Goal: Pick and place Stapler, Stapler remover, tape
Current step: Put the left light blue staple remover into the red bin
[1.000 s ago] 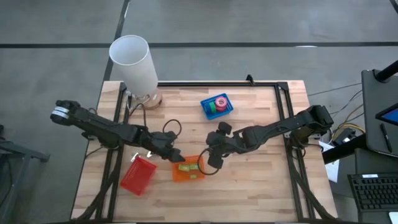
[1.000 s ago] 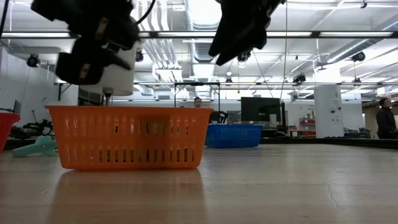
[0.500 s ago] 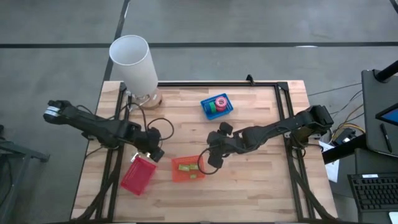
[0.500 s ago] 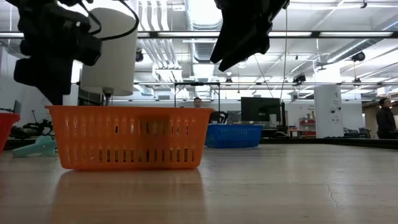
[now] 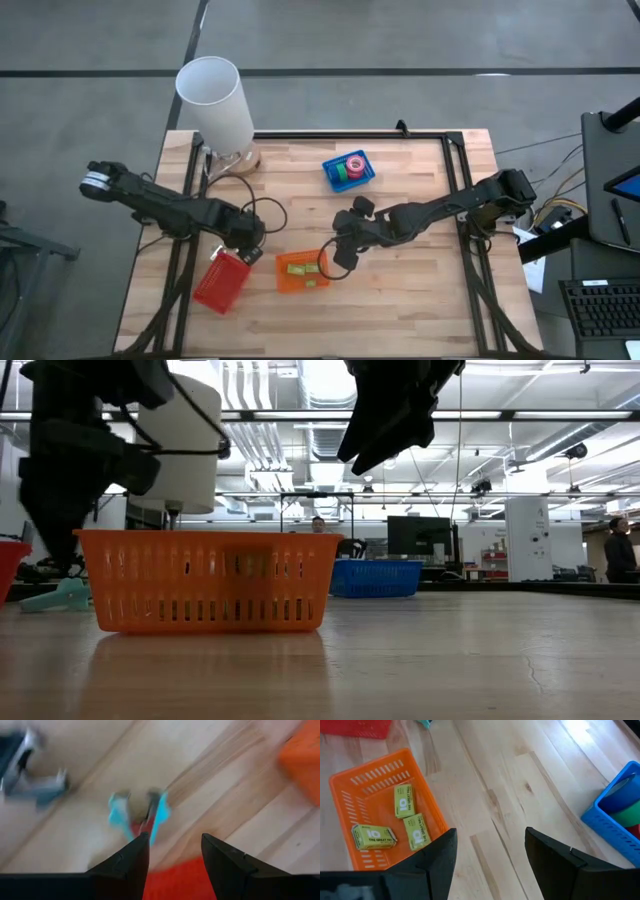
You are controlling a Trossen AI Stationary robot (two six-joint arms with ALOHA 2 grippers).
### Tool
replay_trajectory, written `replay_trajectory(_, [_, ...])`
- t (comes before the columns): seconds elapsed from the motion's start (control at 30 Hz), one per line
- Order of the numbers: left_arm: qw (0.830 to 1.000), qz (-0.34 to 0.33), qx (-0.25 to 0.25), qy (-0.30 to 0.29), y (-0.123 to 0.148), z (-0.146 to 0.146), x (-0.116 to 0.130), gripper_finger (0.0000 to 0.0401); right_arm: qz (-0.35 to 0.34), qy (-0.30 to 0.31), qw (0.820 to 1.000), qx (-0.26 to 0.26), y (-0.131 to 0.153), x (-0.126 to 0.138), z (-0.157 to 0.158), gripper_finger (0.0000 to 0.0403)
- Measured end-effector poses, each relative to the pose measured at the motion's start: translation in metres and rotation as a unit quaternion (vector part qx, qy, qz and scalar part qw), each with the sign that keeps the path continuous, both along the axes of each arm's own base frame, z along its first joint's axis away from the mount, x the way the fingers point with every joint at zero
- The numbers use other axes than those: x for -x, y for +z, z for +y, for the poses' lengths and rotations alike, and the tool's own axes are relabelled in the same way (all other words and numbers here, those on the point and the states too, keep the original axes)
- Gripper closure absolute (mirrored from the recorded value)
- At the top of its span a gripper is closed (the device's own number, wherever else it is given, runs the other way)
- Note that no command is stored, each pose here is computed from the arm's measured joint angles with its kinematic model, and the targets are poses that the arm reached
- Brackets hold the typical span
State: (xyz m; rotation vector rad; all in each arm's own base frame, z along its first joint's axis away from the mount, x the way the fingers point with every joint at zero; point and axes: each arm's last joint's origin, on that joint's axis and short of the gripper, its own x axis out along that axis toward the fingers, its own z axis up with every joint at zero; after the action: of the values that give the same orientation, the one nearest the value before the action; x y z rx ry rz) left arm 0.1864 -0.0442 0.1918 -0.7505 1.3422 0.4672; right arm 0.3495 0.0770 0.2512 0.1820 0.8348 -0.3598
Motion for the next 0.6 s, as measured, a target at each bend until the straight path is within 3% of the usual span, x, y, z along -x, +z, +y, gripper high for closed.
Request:
replay_trajectory(0.23, [0.995, 0.088, 0.006, 0.047, 0.000, 0.000, 0.018, 0.0220, 0.000, 0.000, 1.000, 0.001, 0.000, 0.000, 0.000, 0.0179])
replay_trajectory(0.6, [0.982, 0.129, 0.105, 0.092, 0.002, -0.005, 0.020, 0.0220, -0.003, -0.002, 1.000, 0.018, -0.001, -0.001, -0.002, 0.0179])
